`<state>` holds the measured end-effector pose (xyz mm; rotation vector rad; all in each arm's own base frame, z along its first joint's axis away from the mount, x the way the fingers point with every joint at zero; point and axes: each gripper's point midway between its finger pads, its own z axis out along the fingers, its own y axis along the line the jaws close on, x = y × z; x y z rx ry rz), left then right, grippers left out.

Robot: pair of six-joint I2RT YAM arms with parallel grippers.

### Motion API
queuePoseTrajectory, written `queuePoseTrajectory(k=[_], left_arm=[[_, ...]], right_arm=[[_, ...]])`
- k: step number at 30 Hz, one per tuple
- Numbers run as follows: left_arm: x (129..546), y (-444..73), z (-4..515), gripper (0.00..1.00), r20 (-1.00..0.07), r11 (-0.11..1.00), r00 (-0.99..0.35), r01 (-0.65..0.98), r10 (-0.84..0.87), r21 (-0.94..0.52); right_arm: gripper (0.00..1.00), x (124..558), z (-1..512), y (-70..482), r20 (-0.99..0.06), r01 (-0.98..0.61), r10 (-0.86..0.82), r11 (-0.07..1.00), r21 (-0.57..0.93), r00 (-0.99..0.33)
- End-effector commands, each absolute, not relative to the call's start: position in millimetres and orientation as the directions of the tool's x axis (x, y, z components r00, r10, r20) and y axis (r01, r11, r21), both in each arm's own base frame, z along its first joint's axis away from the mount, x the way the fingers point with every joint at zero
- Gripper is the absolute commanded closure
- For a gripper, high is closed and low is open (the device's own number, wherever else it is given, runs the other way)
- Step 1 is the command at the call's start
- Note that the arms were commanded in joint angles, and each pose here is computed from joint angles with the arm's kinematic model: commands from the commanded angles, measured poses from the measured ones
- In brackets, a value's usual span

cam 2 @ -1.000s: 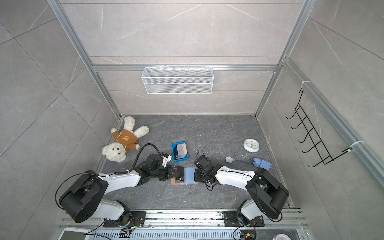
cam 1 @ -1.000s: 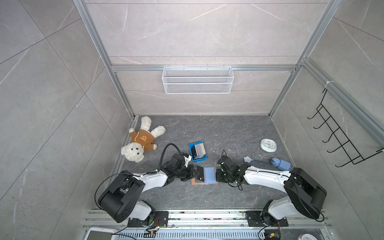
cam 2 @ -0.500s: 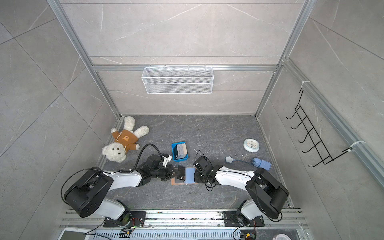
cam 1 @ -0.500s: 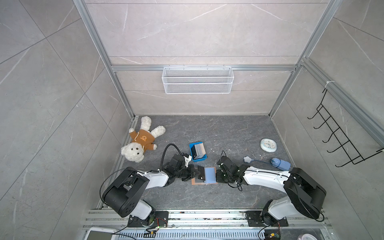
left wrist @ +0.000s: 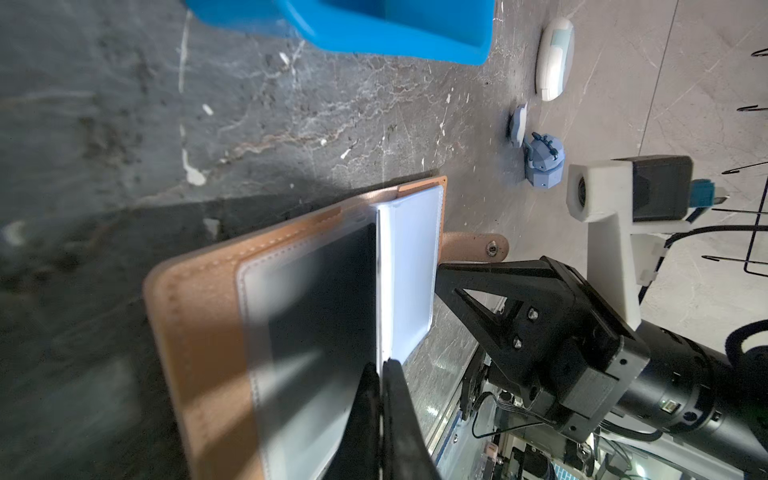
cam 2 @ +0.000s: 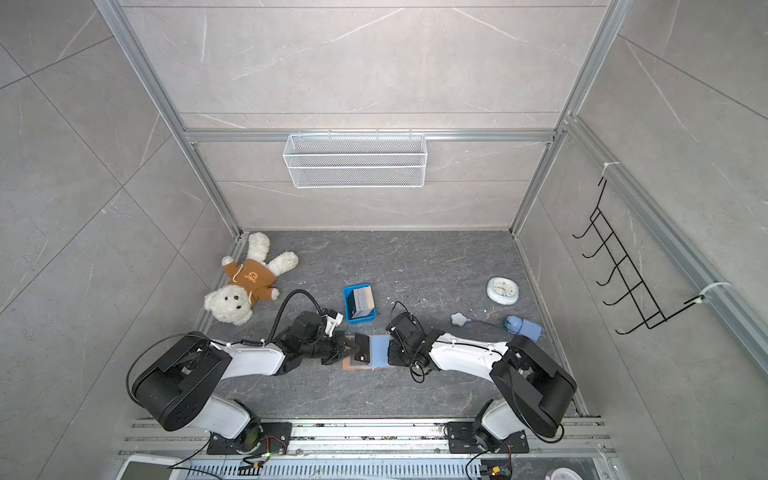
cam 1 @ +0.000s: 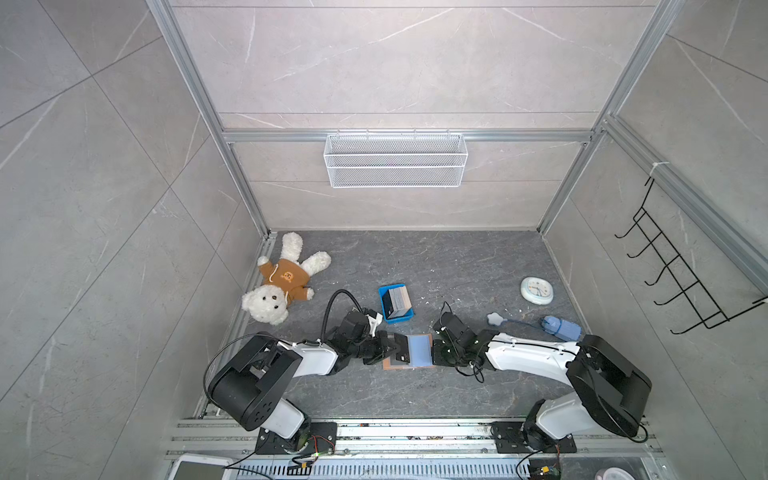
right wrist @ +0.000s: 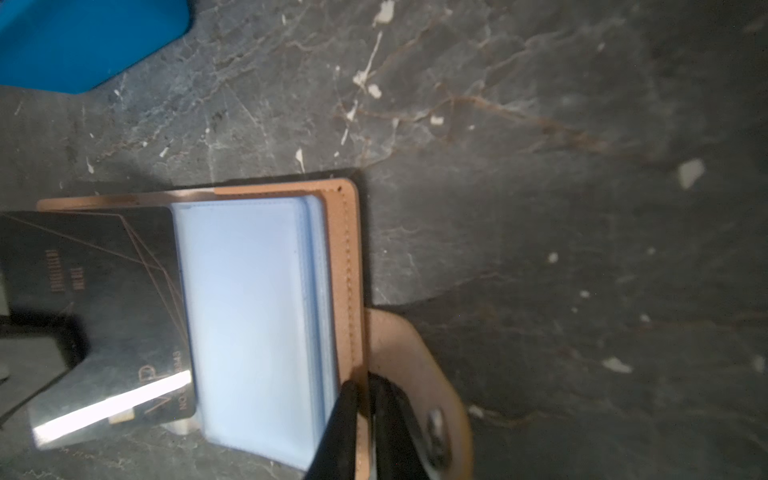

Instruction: Put the credit cards into the card holder

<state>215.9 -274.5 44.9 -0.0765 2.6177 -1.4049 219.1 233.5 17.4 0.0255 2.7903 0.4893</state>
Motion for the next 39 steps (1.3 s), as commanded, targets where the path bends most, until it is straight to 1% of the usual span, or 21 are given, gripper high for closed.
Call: queuePoseTrajectory(k=[1, 12, 27, 39], left_arm=[[221, -276, 49, 1.00, -0.140, 0.533, -0.981, 0.046, -0.137, -0.845], [220, -280, 45, 1.00, -0.127, 0.506, -0.982, 0.039, -0.139, -0.862], [211, -277, 36, 1.00, -0.107, 0.510, -0.985, 0.022, -0.138, -0.860], [206, -283, 37, 1.00, -0.094, 0.481, -0.986, 0.015, -0.140, -0.877]], right_arm=[[0.86, 214, 10, 225, -0.283, -0.032, 0.050, 0.959, 0.280, -0.958], [0.86, 213, 10, 223, -0.285, -0.030, 0.050, 0.962, 0.272, -0.957], [0.86, 212, 8, 225, -0.283, -0.034, 0.044, 0.963, 0.267, -0.958], [0.86, 211, 6, 224, -0.280, -0.032, 0.043, 0.965, 0.260, -0.959]])
